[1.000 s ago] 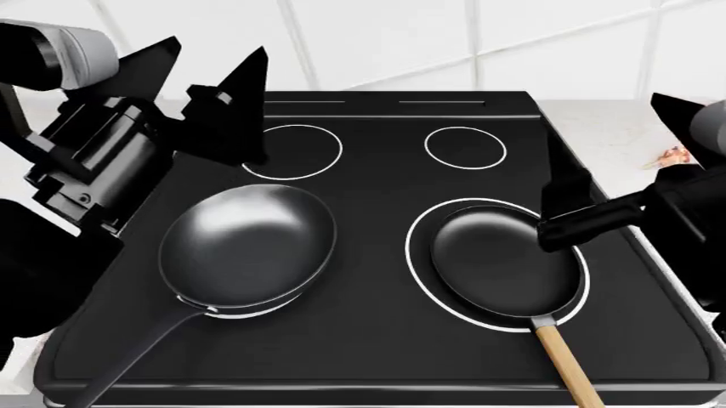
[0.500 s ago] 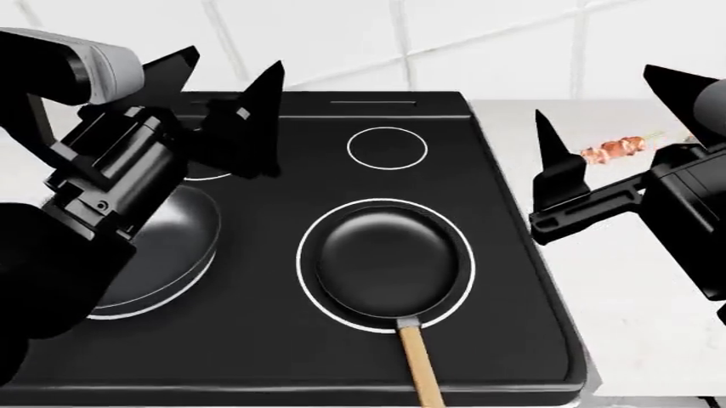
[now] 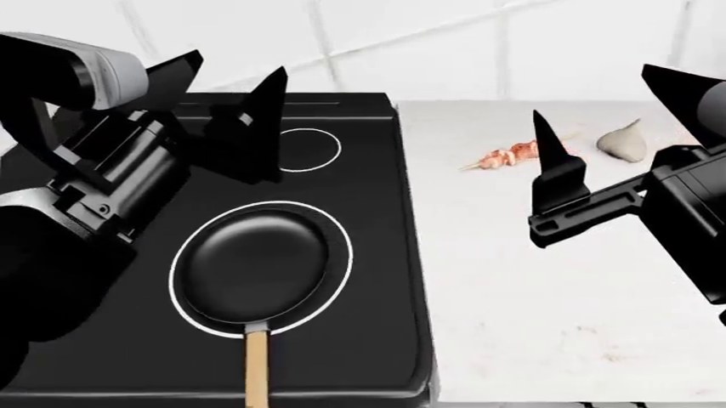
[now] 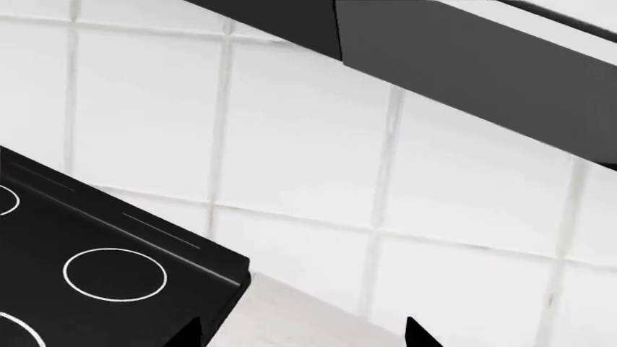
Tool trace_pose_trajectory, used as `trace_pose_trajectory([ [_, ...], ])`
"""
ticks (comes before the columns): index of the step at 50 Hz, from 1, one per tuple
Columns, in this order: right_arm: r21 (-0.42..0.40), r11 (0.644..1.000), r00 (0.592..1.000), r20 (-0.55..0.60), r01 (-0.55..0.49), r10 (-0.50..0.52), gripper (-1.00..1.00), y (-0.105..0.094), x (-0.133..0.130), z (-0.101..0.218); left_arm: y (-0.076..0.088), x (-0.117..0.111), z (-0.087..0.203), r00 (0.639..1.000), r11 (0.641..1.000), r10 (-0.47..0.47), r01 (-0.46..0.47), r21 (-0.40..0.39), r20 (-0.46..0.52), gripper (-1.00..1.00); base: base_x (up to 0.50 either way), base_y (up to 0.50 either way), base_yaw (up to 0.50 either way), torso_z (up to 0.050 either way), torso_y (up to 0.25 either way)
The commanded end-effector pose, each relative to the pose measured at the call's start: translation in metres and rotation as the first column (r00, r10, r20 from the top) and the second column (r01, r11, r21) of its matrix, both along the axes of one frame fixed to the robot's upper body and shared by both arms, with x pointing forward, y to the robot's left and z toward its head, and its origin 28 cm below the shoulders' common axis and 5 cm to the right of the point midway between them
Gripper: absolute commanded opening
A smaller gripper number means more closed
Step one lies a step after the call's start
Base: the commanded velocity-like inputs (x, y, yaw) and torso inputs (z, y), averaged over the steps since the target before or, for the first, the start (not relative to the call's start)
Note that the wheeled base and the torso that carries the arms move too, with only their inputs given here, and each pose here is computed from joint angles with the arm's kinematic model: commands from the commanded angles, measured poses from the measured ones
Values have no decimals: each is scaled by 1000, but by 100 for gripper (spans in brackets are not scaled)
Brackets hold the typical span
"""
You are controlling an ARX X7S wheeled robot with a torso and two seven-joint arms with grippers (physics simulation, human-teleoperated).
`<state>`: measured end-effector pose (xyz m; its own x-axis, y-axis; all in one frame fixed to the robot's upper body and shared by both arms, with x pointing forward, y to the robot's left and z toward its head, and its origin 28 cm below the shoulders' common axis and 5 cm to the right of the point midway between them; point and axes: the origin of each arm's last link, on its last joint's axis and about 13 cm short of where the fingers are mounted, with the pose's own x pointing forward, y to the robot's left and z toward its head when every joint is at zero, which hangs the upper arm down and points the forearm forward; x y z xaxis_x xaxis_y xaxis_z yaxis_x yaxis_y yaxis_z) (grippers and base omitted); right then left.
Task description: Place both pans onto different burners. Then place the garlic and the skewer on different pans.
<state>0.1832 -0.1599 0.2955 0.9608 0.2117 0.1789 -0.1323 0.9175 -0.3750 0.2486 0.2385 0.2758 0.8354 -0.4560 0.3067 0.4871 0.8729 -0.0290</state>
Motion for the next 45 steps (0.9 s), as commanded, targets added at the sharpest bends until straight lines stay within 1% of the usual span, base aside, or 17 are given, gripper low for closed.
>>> trace_pose_trajectory([
  [1, 3, 1000, 1000, -3, 4, -4, 100, -1, -2, -1, -1, 0, 0, 1000, 1000, -13, 13, 2, -6, 100, 20, -500, 0, 0, 0],
  [17, 4, 1000, 1000, 5, -7, 7, 100, 0, -2, -1, -1, -1, 2, 1000, 1000, -25, 25, -5, -7, 100, 23, -500, 0, 0, 0],
  [27, 25, 999, 1000, 3, -22, 22, 100, 1, -2, -1, 0, -3, 1, 1000, 1000, -27, 27, -13, -14, 100, 68, -500, 0, 0, 0],
  [31, 22, 999, 999, 2, -33, 33, 100, 1, -3, -2, 0, -4, 3, 999, 999, -38, 38, -25, -22, 100, 183, -500, 0, 0, 0],
  [37, 23, 999, 999, 7, -36, 36, 100, 1, -4, -2, -1, -5, 3, 999, 999, -41, 41, -20, -20, 100, 245, -490, 0, 0, 0],
  [45, 29, 997, 998, 16, -68, 68, 100, 3, -7, -1, 0, -5, 2, 999, 999, -41, 41, -20, -19, 100, 339, -407, 0, 0, 1],
])
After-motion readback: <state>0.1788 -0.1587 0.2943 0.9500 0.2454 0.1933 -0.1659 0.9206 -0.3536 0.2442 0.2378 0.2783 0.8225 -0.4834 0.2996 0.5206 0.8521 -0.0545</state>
